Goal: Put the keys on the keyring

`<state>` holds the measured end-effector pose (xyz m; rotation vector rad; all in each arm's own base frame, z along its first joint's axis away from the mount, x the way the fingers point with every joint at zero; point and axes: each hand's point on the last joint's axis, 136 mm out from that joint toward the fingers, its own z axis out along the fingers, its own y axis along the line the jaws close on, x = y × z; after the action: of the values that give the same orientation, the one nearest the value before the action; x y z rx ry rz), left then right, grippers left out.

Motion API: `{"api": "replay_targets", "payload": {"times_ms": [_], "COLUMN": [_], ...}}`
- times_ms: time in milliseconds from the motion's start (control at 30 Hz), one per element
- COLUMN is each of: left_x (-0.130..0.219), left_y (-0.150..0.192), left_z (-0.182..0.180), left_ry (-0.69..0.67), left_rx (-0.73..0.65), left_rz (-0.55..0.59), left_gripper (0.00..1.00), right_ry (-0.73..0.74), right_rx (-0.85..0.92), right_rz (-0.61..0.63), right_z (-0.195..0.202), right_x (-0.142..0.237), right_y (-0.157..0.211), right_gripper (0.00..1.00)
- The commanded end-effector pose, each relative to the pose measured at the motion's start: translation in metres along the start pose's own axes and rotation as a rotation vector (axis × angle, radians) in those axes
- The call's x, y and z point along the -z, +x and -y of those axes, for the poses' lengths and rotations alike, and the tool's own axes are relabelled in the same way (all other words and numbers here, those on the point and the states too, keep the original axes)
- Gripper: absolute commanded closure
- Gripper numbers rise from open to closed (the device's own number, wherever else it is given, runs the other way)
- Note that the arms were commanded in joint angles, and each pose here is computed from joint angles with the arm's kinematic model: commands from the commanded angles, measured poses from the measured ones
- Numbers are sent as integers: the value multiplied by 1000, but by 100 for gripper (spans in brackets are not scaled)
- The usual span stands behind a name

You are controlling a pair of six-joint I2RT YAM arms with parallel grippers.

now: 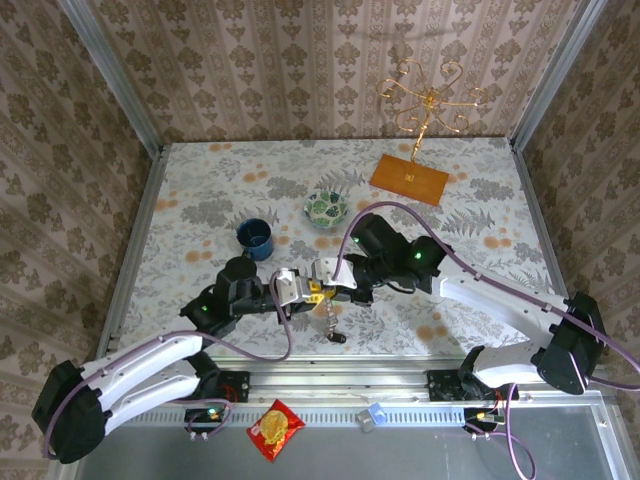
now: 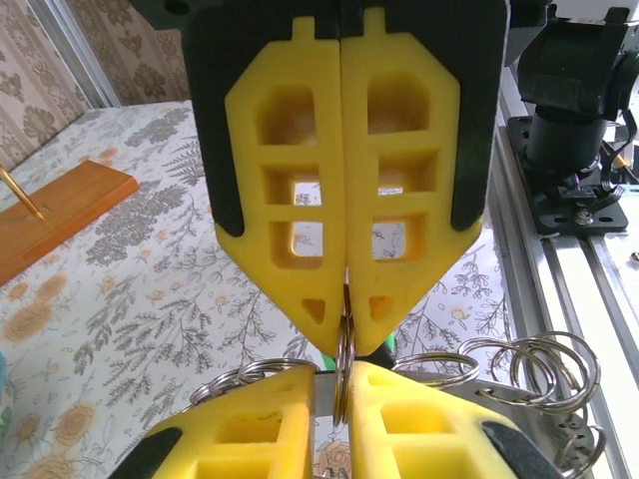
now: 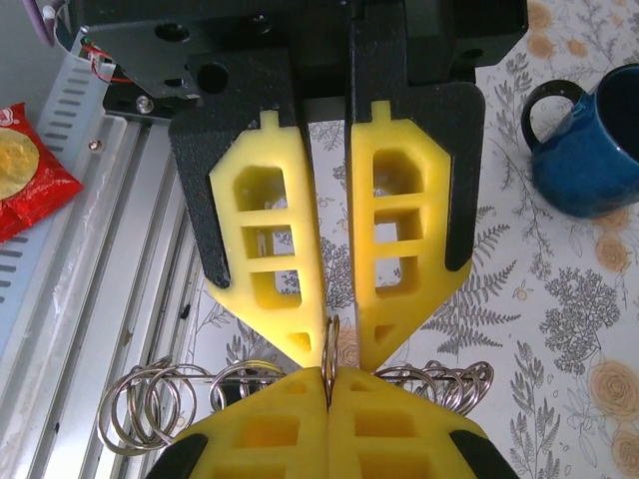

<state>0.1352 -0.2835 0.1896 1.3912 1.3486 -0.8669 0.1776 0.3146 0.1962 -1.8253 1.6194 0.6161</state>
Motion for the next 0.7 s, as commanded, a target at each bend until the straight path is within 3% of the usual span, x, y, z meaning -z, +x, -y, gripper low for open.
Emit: {"api": "replay_targets", "payload": {"times_ms": [0,133,233,267,433,667], "left_x": [0,2,2,2,3,4], "left_y": [-16,-19,-21,-22,-23,-24], "left_z": [-3,-4,-2,-2,-2,0], "left_ry": [8,0,7,7,-5,-11], "left_rx": [-42,-47,-52,-54,-50,-42], "left_rz": [35,44,52,57,89,142], "left_gripper": [86,86,100,100,100,100], "right_ry": [-18,-16,-13,-1,44,49], "right_rx": [34,33,23,11,-85,-147], "right_rz": [-2,-16,-10,-1,123,157], "right_z": [-4,-5,-5,-3,5,0], "right_x": [0,-2,-2,-1,13,15], "right_y": [-8,-6,-7,-7,-8,2], "right_gripper": [100,100,100,100,77,79]}}
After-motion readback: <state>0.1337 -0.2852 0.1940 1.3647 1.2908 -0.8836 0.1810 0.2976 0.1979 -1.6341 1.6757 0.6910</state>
